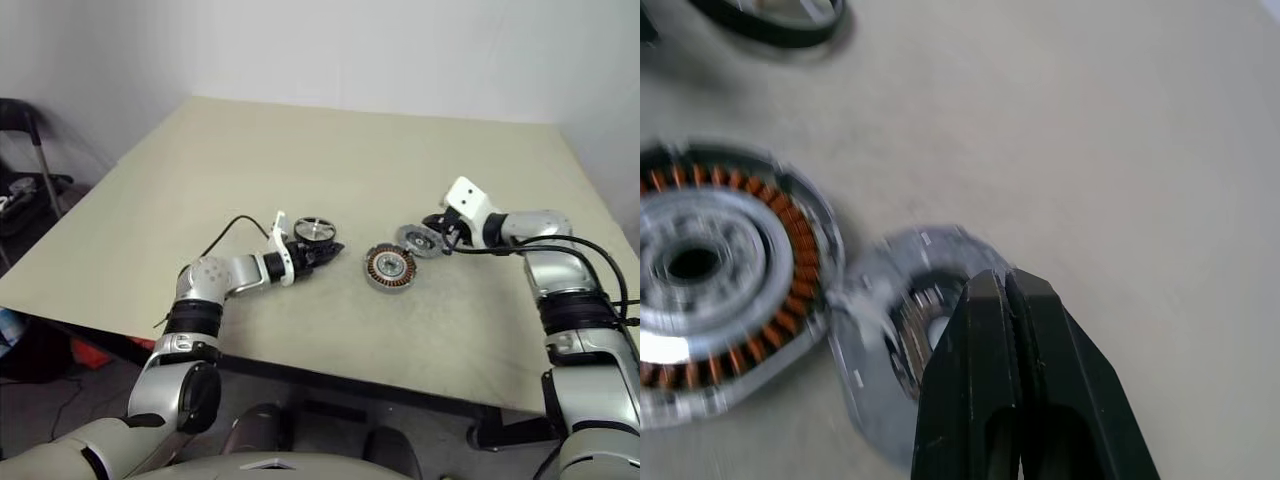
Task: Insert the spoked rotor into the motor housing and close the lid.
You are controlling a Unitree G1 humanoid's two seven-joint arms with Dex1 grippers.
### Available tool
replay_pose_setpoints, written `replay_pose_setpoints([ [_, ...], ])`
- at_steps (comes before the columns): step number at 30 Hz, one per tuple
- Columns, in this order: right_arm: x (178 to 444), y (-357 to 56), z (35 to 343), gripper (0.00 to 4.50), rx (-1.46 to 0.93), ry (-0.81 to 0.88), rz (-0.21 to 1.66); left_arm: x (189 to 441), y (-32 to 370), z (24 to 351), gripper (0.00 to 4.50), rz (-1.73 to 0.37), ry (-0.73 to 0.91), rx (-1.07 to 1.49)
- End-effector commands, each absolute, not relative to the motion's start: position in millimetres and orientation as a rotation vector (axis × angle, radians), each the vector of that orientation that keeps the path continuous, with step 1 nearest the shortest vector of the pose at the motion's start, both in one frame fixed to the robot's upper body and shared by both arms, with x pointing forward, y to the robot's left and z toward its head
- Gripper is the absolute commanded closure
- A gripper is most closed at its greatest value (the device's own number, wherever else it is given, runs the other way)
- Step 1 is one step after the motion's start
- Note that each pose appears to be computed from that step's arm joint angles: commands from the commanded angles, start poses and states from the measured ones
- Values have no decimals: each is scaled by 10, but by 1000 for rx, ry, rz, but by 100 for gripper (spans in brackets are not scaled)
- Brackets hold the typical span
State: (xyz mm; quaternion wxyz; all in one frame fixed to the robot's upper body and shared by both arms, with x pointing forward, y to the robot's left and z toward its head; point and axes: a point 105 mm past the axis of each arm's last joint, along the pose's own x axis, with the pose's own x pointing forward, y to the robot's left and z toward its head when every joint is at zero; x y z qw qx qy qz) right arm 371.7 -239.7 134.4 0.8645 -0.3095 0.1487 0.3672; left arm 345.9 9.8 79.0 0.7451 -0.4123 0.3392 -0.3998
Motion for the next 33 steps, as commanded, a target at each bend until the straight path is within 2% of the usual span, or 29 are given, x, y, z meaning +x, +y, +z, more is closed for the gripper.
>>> replay_pose_setpoints([
  [1, 3713, -2468, 1477, 450, -679, 272, 749, 3456, 14, 988, 307, -952, 694, -896],
  [8, 3679, -2316, 1438, 450, -651, 249, 776, 3391, 146, 884, 307, -937, 687, -872],
  [11, 3692, -2230, 1418, 450, -637, 242, 793, 3379, 216, 906, 253, -936, 659, -880],
  [15, 3728, -2147, 1422, 450, -638, 234, 812, 3315, 335, 888, 127, -929, 662, -925],
  [23, 3789, -2083, 1402, 450, -634, 230, 824, 3494, 775, 556, 127, -614, 615, -1031],
  [33, 3837, -1992, 1402, 450, -626, 215, 844, 3767, 710, 550, 127, -492, 570, -1061],
])
